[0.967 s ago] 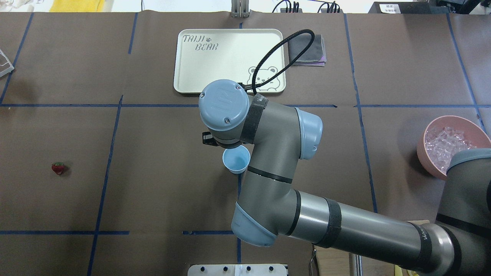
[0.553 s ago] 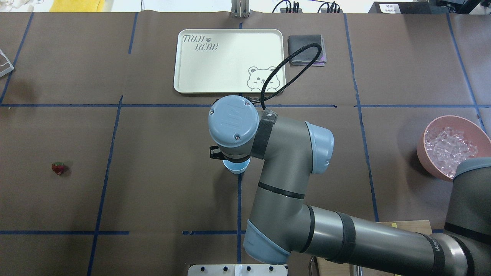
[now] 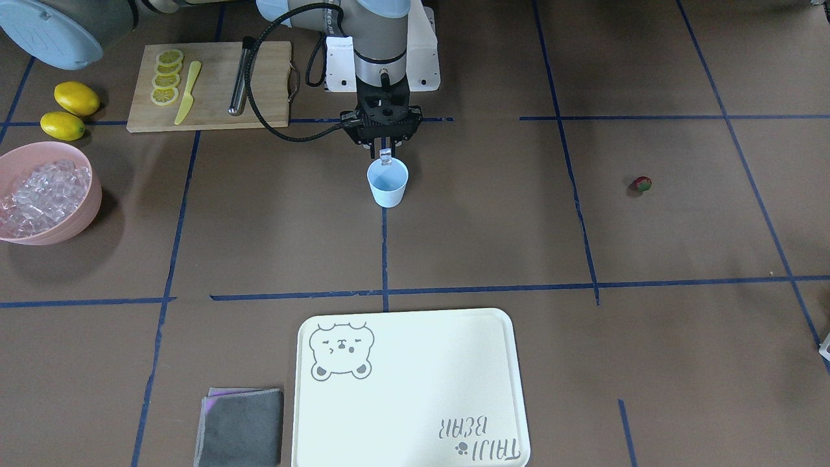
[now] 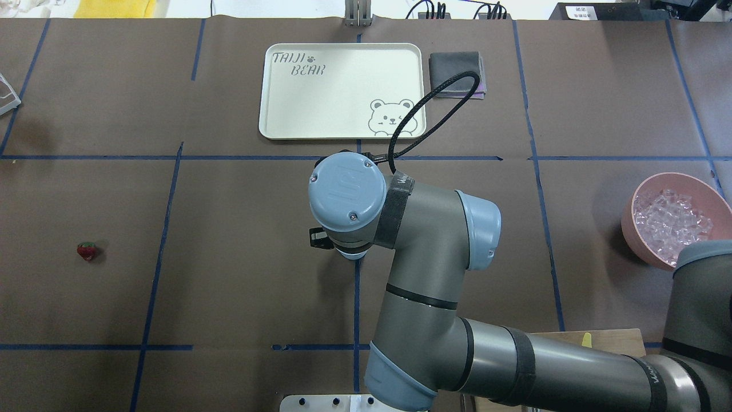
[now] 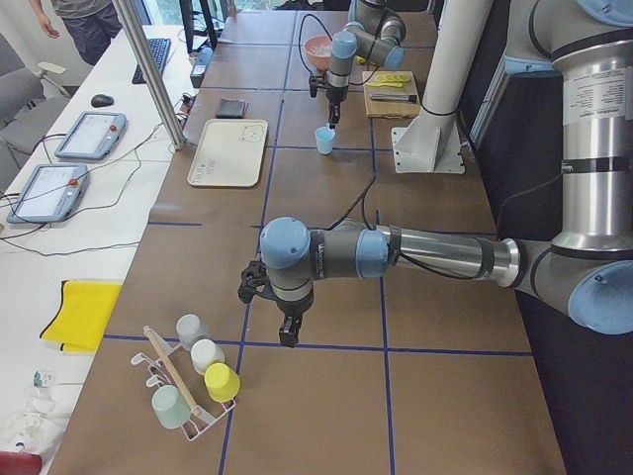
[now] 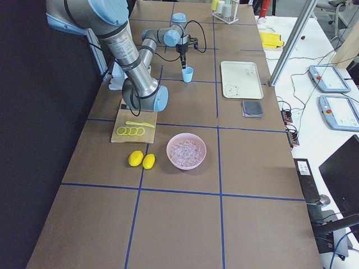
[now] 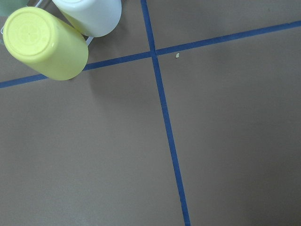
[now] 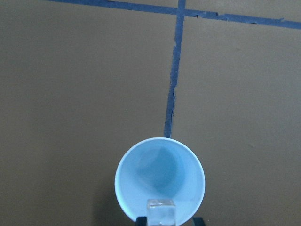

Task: Put ice and strawberries in cup
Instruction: 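Open the right gripper to drop the ice cube into the cup, then move the right gripper back to the pink ice bowl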

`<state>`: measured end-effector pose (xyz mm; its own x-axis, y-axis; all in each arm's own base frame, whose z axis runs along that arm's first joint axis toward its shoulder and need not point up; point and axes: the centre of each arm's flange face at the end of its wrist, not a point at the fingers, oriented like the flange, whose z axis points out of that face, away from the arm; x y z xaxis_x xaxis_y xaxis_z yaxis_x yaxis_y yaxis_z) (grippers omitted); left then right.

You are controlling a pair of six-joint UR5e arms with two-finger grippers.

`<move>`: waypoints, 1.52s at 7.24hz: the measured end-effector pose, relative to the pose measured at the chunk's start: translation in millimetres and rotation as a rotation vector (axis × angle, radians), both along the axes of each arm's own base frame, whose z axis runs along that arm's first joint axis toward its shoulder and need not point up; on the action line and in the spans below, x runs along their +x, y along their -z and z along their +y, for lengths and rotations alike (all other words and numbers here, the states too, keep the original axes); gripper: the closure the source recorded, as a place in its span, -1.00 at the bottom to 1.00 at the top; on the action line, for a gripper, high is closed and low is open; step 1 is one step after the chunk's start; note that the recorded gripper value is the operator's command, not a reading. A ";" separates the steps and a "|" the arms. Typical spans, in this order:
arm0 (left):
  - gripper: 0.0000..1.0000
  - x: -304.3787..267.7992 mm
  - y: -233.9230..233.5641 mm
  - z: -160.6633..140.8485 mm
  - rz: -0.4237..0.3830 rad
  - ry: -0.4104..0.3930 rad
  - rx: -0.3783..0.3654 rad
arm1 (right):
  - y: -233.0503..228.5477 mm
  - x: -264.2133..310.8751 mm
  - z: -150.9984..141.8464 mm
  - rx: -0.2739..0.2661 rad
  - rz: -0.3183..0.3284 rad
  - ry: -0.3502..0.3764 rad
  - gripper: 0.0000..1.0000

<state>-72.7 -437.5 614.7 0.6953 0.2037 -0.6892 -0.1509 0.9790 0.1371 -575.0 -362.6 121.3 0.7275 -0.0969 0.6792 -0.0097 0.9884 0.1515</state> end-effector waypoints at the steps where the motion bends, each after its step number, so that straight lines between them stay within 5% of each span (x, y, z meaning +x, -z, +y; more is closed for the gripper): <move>1: -1.00 0.2 0.0 0.0 0.000 -0.001 0.000 | 1.8 0.2 0.4 0.001 -0.003 0.000 -0.98; 5: -1.00 1.2 0.7 -0.2 0.000 -0.003 0.002 | 4.4 9.1 -9.8 0.008 -0.009 -0.015 -0.98; 7: -1.00 1.2 0.7 -0.2 0.000 -0.003 0.001 | -0.5 40.0 -38.5 0.018 -0.016 -0.032 -0.98; 11: -1.00 1.7 0.7 -0.3 0.000 -0.004 0.002 | -87.9 205.1 -81.7 0.143 -0.005 0.096 -0.98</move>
